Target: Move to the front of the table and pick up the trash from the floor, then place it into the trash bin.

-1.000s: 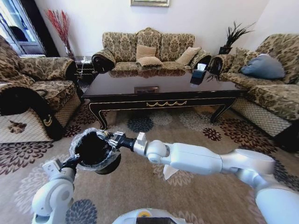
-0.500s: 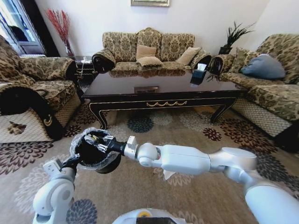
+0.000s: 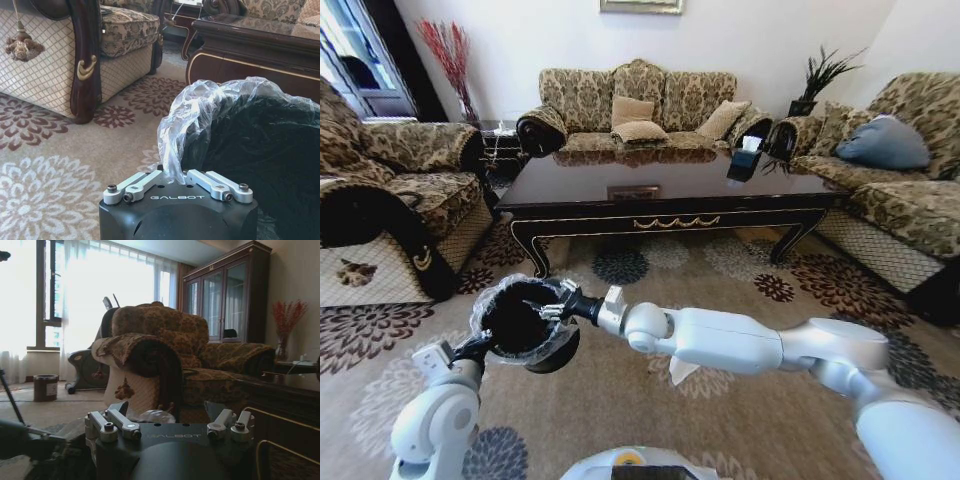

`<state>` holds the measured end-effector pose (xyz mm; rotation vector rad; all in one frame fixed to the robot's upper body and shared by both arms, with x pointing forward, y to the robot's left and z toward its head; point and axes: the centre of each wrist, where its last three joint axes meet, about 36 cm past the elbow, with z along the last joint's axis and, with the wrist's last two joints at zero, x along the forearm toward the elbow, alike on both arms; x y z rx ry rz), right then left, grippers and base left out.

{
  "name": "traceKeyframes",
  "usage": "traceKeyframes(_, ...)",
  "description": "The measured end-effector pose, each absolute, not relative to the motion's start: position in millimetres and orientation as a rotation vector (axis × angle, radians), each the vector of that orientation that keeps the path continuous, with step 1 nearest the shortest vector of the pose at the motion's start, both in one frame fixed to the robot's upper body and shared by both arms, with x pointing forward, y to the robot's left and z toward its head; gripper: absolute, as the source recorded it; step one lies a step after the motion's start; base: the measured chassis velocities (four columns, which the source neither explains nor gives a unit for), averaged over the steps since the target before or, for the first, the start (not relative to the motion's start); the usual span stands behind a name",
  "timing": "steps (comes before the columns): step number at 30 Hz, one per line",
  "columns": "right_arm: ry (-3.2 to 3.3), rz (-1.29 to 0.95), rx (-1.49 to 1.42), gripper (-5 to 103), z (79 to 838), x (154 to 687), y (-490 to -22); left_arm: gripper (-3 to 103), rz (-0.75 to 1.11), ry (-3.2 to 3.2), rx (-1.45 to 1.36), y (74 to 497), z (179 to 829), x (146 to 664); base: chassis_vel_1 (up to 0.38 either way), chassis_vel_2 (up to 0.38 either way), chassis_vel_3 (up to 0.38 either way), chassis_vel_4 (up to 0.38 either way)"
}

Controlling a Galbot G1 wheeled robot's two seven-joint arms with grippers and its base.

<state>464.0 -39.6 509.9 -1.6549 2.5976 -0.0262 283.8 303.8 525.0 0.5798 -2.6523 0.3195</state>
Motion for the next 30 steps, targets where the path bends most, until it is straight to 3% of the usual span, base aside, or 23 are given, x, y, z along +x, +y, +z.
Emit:
traceKeyframes(6,2.842,-0.057,-1.354,99,517.9,490.5,-75.0,3,0.323,-2.66,0.577,302.8,528.7,280.5,0.0,0.0,0.0,0.0)
traceKeyframes(12,3.206,0.027,-0.946,100,501.6,502.7,-114.2,3,0.335,-2.666,0.577,302.8,532.7,276.6,0.0,0.0,0.0,0.0)
traceKeyframes(14,3.402,0.09,-0.673,100,475.4,506.9,-135.3,3,0.341,-2.671,0.584,305.8,536.2,274.9,0.0,0.0,0.0,0.0)
traceKeyframes(21,3.661,0.182,-0.257,100,428.7,508.7,-175.2,3,0.402,-2.701,0.59,311.1,551.5,270.2,0.0,0.0,0.0,0.0)
traceKeyframes(30,3.954,0.102,0.192,100,355.3,491.9,-198.5,3,0.525,-2.705,0.592,299.9,563.4,260.5,0.0,0.0,0.0,0.0)
